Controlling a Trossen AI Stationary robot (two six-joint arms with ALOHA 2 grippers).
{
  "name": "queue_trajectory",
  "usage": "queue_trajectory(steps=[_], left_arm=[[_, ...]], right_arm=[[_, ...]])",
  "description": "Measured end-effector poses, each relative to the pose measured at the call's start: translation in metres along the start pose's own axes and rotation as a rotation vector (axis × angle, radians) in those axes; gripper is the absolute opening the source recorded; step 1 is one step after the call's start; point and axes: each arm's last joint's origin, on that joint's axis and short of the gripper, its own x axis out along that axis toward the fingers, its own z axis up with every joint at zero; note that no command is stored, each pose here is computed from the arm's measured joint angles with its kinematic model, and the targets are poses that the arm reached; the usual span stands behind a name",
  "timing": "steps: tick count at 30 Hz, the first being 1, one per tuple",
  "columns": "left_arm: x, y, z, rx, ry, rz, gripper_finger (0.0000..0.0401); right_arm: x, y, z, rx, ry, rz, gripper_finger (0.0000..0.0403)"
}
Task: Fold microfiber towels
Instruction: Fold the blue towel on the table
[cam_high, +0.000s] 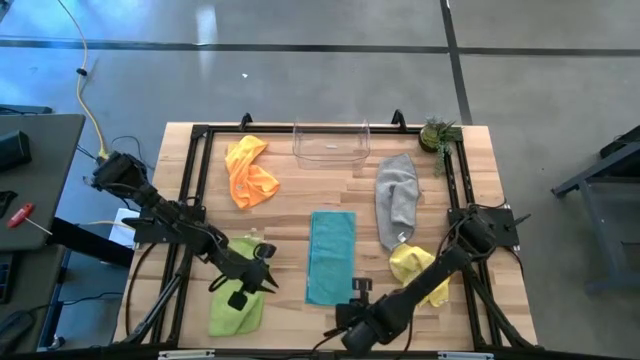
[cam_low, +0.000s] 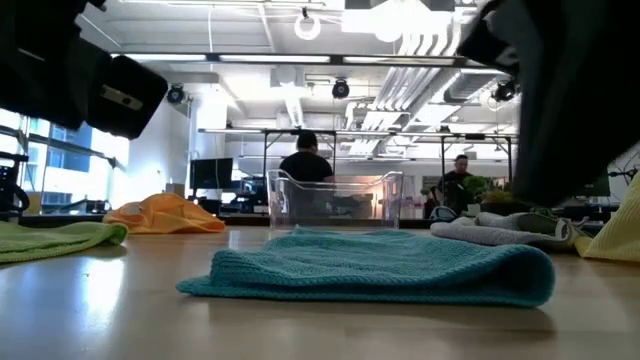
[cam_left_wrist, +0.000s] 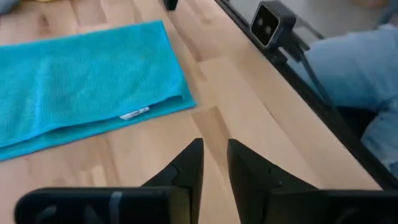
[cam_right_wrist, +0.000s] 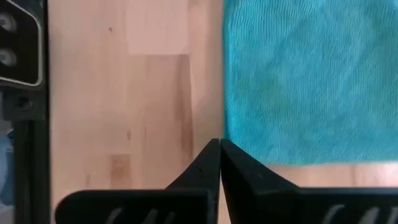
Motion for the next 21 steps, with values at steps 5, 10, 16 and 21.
queue_trajectory(steps=[5,10,16,21], left_arm=[[0.011,-0.001,0.002,0.003,0.026,0.005,0.0087],[0.014,-0.002,0.004,0.005,0.027,0.006,0.0094],[0.014,-0.002,0.005,0.004,0.024,0.005,0.0094],[0.015,-0.002,0.005,0.003,0.022,0.018,0.0094]], right_arm=[[-0.001,0.001,-0.003,-0.022,0.007,-0.014,0.0066],[-0.002,-0.001,-0.007,-0.161,0.037,-0.049,0.0148],[0.008,0.005,-0.013,-0.342,0.047,-0.060,0.0184],[0.021,0.009,-0.016,-0.438,0.029,-0.119,0.0167]])
